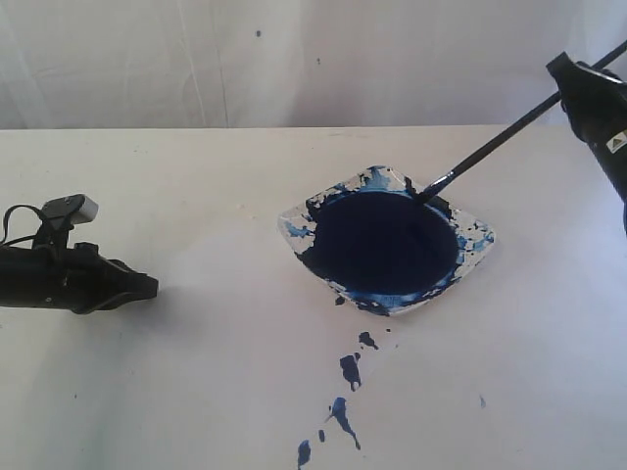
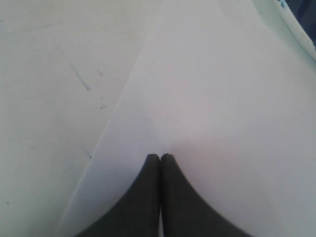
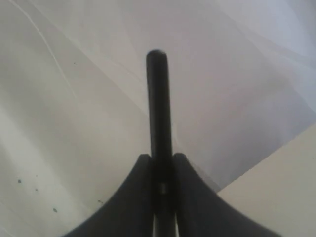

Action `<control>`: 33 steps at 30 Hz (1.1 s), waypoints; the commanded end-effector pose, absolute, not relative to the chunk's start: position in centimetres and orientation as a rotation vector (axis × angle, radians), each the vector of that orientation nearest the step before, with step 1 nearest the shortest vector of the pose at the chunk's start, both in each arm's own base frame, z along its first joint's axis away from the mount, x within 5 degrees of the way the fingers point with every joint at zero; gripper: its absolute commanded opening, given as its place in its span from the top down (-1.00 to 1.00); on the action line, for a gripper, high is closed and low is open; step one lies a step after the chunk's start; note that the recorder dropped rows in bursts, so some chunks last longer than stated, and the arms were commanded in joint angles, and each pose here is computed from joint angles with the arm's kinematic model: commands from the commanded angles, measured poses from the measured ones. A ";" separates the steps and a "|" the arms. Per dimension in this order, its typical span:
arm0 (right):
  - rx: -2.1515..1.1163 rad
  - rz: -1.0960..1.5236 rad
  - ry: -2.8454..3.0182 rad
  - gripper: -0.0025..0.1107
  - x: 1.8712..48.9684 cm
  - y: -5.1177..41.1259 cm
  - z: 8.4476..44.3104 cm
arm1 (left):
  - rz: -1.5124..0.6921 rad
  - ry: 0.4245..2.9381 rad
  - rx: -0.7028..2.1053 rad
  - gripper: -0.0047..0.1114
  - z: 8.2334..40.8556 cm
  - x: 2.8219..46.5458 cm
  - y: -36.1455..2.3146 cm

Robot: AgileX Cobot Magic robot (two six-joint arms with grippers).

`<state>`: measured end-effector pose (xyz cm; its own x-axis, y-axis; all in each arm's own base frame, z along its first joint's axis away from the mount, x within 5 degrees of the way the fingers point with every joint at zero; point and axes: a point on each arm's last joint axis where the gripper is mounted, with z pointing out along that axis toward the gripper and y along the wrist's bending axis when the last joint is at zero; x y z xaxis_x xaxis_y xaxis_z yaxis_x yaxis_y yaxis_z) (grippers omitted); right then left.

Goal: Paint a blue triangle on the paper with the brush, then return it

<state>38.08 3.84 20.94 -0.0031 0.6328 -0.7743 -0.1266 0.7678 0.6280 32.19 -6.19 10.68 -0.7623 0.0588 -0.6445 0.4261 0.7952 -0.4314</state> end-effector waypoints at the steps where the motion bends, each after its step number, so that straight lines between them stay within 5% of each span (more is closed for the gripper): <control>1: 0.361 0.560 1.493 0.86 38.7 4.0 21.3 | -0.769 2.344 0.333 0.92 10.8 32.1 -6.1; 33: 0.286 0.495 1.537 0.86 38.6 4.1 23.2 | -0.769 2.344 0.333 0.92 10.8 32.1 -6.1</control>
